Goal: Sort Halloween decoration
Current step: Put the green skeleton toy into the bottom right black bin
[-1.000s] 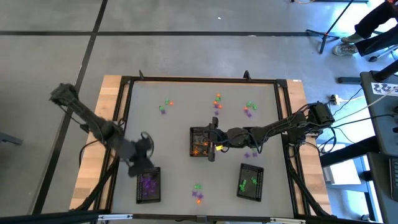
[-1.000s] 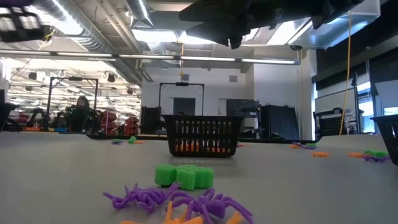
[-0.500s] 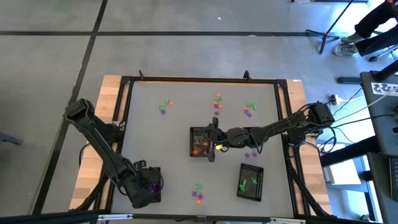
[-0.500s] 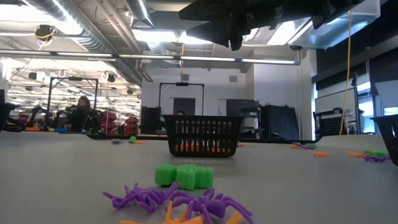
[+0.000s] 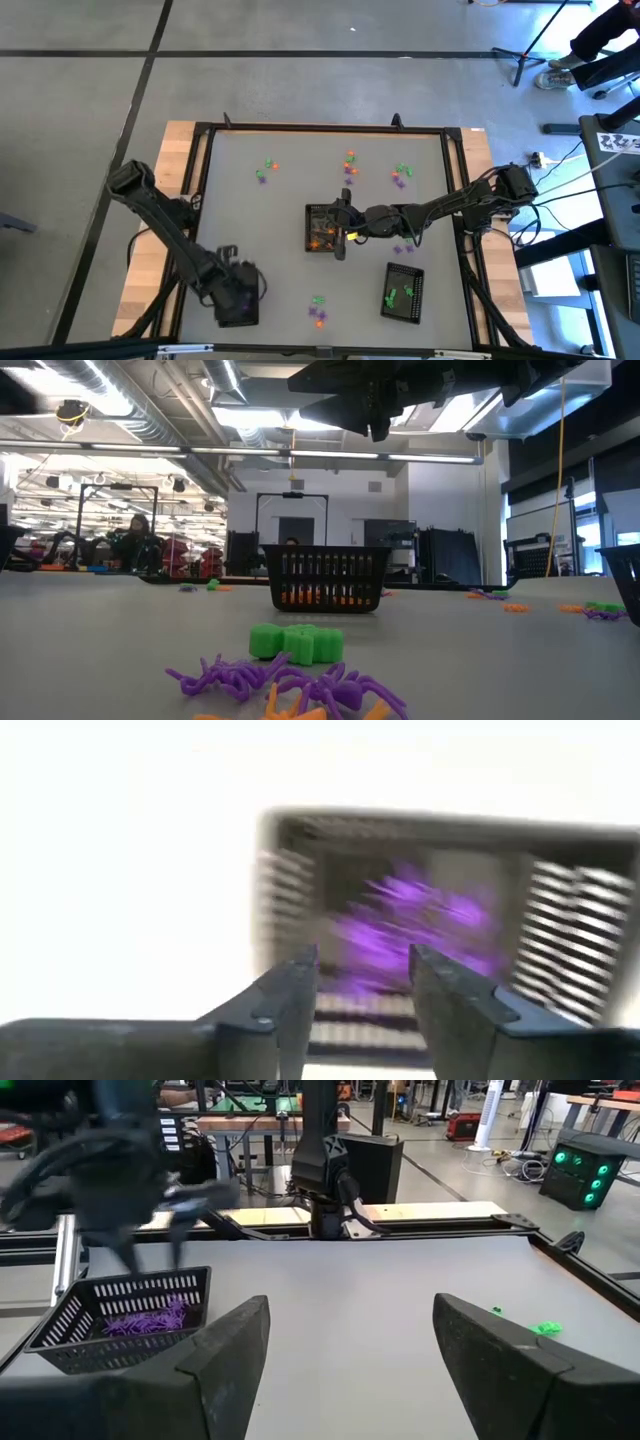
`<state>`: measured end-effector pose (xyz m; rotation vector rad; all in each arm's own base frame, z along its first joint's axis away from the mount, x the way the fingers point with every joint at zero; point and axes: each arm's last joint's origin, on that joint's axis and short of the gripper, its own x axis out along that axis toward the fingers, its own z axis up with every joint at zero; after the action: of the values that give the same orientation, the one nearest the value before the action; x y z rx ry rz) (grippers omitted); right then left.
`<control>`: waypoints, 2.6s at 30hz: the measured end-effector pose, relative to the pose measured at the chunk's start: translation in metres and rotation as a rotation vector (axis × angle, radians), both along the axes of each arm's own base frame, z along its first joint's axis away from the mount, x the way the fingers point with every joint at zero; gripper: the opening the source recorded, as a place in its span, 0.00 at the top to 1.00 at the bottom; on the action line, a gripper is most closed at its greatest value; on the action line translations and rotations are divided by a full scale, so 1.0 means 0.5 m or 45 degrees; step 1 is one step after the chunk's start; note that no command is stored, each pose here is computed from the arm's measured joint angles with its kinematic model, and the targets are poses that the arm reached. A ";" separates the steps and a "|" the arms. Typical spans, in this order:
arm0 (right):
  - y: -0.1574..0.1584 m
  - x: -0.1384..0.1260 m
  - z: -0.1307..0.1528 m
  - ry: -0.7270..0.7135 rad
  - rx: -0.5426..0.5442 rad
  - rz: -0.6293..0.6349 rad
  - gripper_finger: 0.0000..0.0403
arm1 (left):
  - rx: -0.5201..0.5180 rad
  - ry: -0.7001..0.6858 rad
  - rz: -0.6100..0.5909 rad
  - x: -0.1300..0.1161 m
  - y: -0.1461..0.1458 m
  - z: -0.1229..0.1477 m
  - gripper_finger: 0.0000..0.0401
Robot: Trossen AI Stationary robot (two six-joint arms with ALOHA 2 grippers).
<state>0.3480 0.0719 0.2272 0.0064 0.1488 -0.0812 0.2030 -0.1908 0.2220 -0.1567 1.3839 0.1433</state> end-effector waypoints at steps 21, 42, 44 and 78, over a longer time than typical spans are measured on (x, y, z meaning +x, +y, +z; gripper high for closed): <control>-0.001 -0.003 -0.018 0.119 -0.019 -0.009 0.30 | 0.089 -0.101 0.278 0.085 0.576 -0.003 0.61; -0.002 -0.004 -0.019 0.127 -0.071 -0.025 0.30 | 0.044 -0.222 1.221 -0.033 0.725 -0.103 0.62; -0.002 -0.004 -0.019 0.127 -0.072 -0.025 0.30 | 0.042 -0.202 1.215 -0.031 0.722 -0.107 0.62; -0.002 -0.004 -0.019 0.127 -0.074 -0.025 0.30 | 0.046 -0.118 0.969 0.026 0.706 -0.081 0.98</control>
<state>0.3461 0.0707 0.2177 -0.0540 0.2464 -0.1057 0.2160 0.1621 0.1813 -0.6485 1.1695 0.7824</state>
